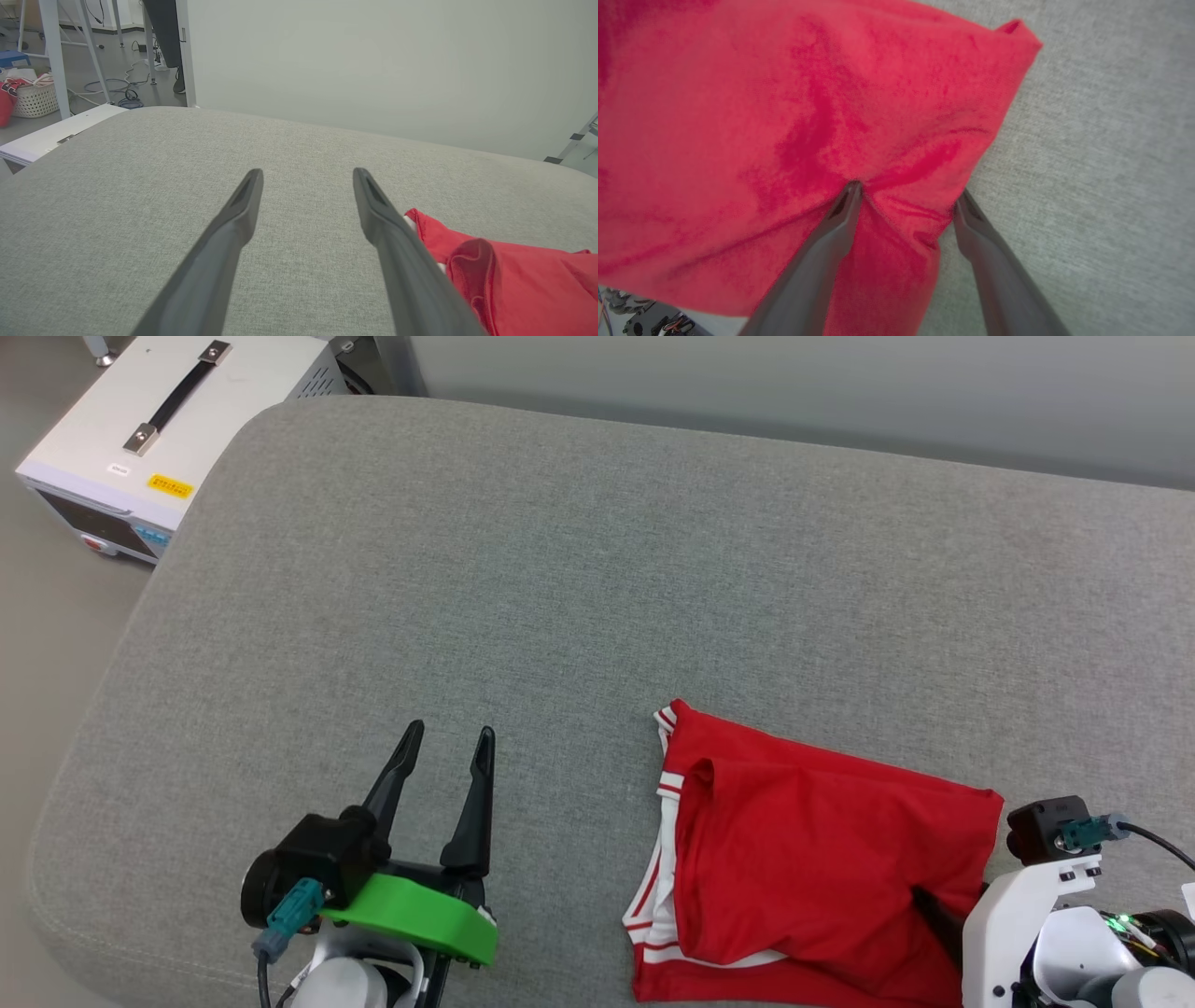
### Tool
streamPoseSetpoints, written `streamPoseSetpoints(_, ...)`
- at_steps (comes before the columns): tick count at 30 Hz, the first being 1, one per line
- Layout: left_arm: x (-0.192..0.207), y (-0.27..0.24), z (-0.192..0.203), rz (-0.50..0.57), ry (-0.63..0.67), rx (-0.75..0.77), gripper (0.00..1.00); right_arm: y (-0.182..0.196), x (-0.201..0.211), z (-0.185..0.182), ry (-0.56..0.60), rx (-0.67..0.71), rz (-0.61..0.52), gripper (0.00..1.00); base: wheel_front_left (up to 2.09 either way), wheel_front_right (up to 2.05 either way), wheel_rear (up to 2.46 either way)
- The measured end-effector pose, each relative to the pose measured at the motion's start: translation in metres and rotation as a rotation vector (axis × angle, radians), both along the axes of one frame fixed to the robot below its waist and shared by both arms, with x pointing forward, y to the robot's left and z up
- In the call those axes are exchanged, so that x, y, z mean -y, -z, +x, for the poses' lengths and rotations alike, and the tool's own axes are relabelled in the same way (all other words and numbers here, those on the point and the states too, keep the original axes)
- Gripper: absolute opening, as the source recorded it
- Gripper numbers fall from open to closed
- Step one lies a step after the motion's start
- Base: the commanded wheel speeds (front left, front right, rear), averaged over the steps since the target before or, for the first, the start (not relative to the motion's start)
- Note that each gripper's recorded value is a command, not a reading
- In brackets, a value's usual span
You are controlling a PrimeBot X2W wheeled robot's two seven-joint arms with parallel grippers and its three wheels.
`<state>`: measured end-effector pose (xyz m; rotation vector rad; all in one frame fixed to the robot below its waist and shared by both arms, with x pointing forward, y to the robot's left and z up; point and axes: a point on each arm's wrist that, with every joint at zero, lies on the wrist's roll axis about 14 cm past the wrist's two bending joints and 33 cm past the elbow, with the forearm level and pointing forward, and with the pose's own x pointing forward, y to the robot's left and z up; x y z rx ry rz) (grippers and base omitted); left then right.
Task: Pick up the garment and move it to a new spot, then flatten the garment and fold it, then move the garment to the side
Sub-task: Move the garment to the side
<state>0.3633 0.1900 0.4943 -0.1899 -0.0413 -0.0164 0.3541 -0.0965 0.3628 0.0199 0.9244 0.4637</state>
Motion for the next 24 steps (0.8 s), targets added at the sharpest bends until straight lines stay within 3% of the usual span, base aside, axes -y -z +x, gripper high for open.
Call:
streamPoseSetpoints(1, -0.001, 0.001, -0.001, 0.000, -0.003, -0.003, 1.00, 0.000, -0.001, -0.001, -0.009, -0.007, -0.001, 0.00, 0.00, 0.00, 0.00)
streamPoseSetpoints(13, 0.020, -0.004, 0.001, -0.006, 0.079, 0.013, 1.00, -0.026, 0.005, 0.003, -0.093, 0.161, -0.072, 0.00, 0.00, 0.00, 0.00)
streamPoseSetpoints(24, 0.097, -0.013, 0.008, -0.034, 0.318, 0.048, 1.00, -0.078, 0.086, 0.008, -0.215, 0.354, -0.393, 0.00, 0.00, 0.00, 0.00)
